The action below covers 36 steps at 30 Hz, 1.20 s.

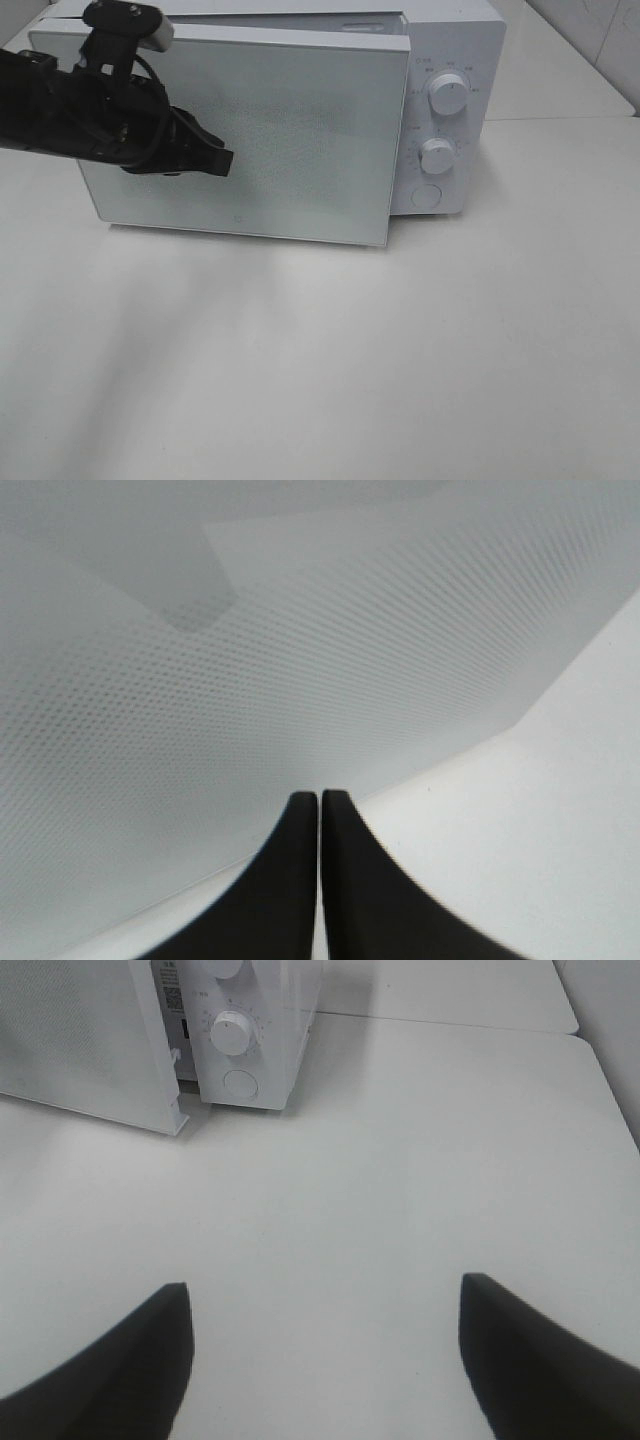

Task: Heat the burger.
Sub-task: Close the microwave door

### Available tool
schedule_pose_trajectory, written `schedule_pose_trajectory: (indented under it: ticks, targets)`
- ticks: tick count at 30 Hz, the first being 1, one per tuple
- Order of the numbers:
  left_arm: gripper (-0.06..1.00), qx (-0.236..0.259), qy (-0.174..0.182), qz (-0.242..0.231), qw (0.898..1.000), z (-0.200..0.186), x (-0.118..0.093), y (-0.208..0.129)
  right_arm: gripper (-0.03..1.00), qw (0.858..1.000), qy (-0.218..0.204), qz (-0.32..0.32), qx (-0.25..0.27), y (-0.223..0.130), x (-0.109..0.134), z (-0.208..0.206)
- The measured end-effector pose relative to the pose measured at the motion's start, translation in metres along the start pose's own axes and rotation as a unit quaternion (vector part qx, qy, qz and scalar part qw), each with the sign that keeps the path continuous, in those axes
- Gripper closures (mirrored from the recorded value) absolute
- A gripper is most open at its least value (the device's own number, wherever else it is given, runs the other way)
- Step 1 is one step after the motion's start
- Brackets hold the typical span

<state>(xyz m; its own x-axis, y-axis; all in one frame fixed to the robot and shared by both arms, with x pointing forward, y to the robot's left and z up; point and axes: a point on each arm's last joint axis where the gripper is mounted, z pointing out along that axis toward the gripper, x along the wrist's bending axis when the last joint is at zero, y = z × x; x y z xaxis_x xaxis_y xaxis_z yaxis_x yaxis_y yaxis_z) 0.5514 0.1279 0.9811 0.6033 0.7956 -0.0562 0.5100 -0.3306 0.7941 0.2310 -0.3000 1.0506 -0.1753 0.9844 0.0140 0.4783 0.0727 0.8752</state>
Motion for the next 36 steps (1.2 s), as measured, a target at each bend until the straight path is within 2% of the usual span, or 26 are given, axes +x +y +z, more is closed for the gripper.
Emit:
schedule_pose_trajectory:
  ticks: [5, 15, 19, 24, 30, 36]
  targets:
    - [0.94, -0.009, 0.006, 0.016, 1.0, 0.018, -0.01, 0.014, 0.29, 1.0, 0.0, 0.0, 0.0, 0.0, 0.0, 0.0]
    - [0.94, -0.044, -0.019, 0.043, 0.998, 0.057, -0.037, 0.049, 0.29, 1.0, 0.0, 0.0, 0.0, 0.0, 0.0, 0.0]
    - [0.94, -0.048, -0.029, 0.036, 0.998, 0.067, -0.045, 0.053, 0.29, 1.0, 0.0, 0.0, 0.0, 0.0, 0.0, 0.0]
    - [0.94, -0.057, -0.063, 0.022, 0.996, 0.084, -0.067, 0.062, 0.29, 1.0, 0.0, 0.0, 0.0, 0.0, 0.0, 0.0]
    - [0.94, -0.068, -0.085, 0.017, 0.994, 0.099, -0.077, 0.071, 0.29, 1.0, 0.0, 0.0, 0.0, 0.0, 0.0, 0.0]
    - [0.94, -0.075, -0.088, 0.013, 0.993, 0.104, -0.079, 0.077, 0.29, 1.0, 0.0, 0.0, 0.0, 0.0, 0.0, 0.0]
